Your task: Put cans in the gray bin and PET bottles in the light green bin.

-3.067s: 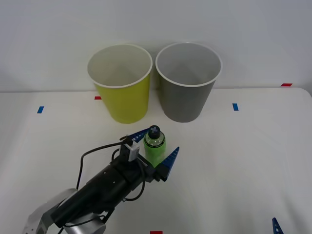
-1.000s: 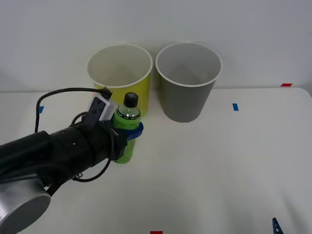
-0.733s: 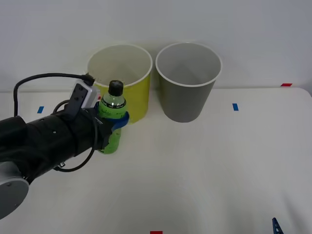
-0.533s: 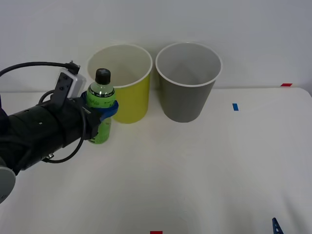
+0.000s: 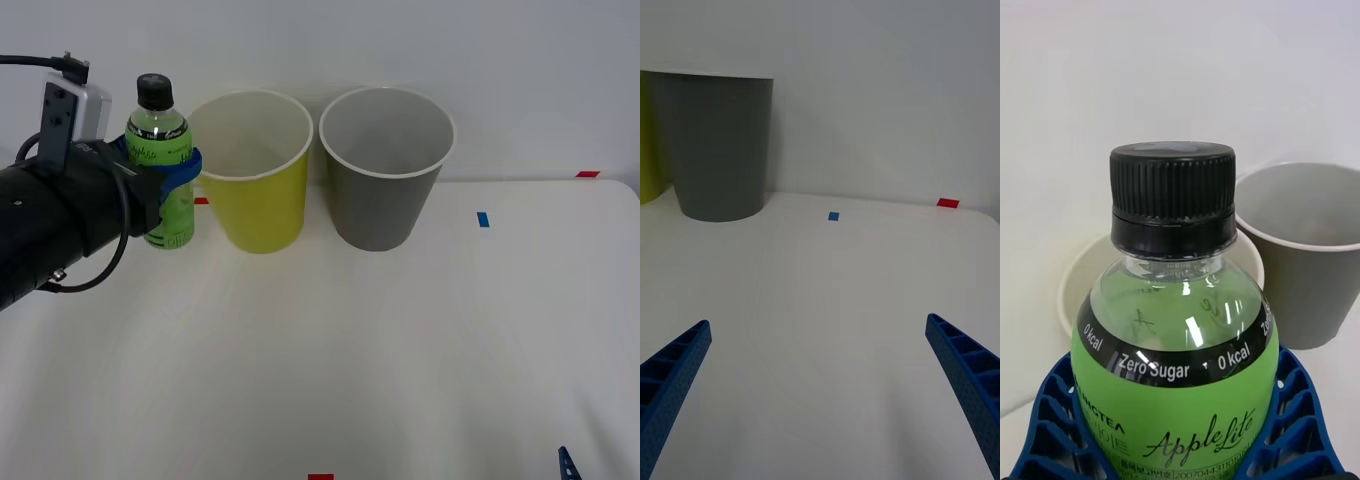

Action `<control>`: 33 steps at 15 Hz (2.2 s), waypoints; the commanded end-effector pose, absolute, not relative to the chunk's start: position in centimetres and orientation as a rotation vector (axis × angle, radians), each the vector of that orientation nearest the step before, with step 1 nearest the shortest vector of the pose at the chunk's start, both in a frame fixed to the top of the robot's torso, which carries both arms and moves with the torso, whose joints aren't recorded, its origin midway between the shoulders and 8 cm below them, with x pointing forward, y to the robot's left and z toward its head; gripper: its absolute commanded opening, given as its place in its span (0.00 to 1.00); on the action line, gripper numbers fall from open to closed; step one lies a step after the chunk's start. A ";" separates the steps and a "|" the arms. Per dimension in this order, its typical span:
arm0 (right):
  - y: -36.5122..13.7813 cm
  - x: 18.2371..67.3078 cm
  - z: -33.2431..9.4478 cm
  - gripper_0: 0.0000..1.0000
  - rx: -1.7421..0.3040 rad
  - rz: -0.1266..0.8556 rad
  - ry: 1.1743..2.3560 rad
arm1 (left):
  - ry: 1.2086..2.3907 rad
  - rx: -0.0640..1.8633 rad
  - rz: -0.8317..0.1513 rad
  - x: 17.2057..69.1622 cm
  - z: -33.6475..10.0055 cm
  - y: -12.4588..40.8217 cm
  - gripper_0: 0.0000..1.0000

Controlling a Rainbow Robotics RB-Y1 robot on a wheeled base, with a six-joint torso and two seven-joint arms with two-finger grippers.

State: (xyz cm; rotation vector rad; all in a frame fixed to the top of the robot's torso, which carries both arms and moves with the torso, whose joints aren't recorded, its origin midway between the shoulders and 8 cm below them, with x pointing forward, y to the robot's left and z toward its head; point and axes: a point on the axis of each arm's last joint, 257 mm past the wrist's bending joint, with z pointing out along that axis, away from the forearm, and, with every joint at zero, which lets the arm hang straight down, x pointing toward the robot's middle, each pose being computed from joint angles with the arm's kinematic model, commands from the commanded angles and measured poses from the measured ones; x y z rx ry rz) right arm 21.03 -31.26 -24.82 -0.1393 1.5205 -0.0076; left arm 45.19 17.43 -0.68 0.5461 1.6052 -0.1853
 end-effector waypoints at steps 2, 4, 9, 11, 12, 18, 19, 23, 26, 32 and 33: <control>-31.3 21.0 -24.8 1.00 -0.139 -0.008 1.521 | 1.605 0.518 -0.132 46.4 2.8 18.2 0.00; -31.3 21.0 -24.8 1.00 -0.139 -0.008 1.521 | 1.604 0.520 -0.094 46.9 4.6 18.1 0.00; -31.3 21.0 -24.8 1.00 -0.139 -0.008 1.521 | 1.614 0.494 -0.116 51.8 8.6 17.1 0.00; -31.3 21.0 -24.8 1.00 -0.139 -0.008 1.521 | 1.625 0.505 -0.131 54.4 9.5 15.6 0.00; -31.3 21.0 -24.8 1.00 -0.139 -0.008 1.521 | 1.627 0.512 -0.116 55.8 9.6 14.8 0.00; -31.3 21.0 -24.8 1.00 -0.139 -0.008 1.521 | 1.616 0.500 -0.180 59.3 7.6 9.2 0.00; -31.3 21.0 -24.8 1.00 -0.139 -0.008 1.521 | 1.620 0.491 -0.200 59.4 7.2 8.4 0.00; -31.3 21.0 -24.8 1.00 -0.139 -0.008 1.521 | 1.629 0.484 -0.147 59.9 6.6 8.6 0.00; -31.3 21.0 -24.8 1.00 -0.139 -0.008 1.521 | 1.595 0.440 -0.133 61.9 6.4 9.5 0.00; -31.3 21.0 -24.8 1.00 -0.139 -0.008 1.521 | 1.591 0.419 -0.149 62.7 5.9 9.3 0.00; -31.3 21.0 -24.8 1.00 -0.139 -0.008 1.521 | 1.591 0.419 -0.149 62.7 5.9 9.3 0.00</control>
